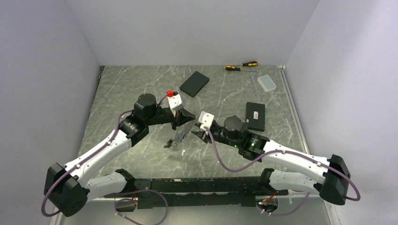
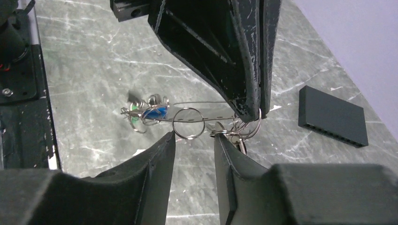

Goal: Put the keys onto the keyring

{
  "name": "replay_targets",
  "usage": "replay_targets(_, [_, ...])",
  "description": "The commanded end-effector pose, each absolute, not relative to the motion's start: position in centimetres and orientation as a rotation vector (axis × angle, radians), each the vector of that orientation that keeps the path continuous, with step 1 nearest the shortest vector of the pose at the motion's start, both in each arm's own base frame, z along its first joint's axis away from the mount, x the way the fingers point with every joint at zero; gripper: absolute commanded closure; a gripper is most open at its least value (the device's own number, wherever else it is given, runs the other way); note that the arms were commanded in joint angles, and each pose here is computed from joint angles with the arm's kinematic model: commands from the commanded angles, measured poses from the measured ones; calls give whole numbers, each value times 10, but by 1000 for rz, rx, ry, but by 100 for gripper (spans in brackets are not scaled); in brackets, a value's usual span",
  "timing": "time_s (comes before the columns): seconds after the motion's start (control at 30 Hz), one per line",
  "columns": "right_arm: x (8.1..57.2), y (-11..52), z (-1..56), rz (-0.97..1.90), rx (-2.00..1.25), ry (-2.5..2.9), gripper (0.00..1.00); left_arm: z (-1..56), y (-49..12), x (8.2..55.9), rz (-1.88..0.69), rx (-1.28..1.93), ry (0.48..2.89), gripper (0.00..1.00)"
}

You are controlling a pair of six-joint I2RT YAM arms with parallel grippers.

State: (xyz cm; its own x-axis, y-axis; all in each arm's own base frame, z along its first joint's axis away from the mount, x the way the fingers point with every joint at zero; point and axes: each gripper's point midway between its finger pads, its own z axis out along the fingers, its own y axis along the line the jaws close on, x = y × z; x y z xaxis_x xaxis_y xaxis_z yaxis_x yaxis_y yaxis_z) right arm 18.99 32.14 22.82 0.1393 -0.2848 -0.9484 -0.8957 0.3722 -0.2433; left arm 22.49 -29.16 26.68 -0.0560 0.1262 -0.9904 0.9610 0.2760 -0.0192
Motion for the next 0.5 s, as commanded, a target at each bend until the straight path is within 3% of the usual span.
replay_targets(0.0, [163, 319, 244, 715, -1197, 1377, 58, 329, -295, 229, -887, 1089, 1198, 100])
replay_targets(0.13, [169, 290, 257, 635, -1098, 1385, 50, 322, -293, 220, -882, 1142, 1177, 100])
replay_targets(0.47, [168, 280, 282, 754, -1026, 1372, 51, 320, -294, 195, -960, 1210, 1058, 100])
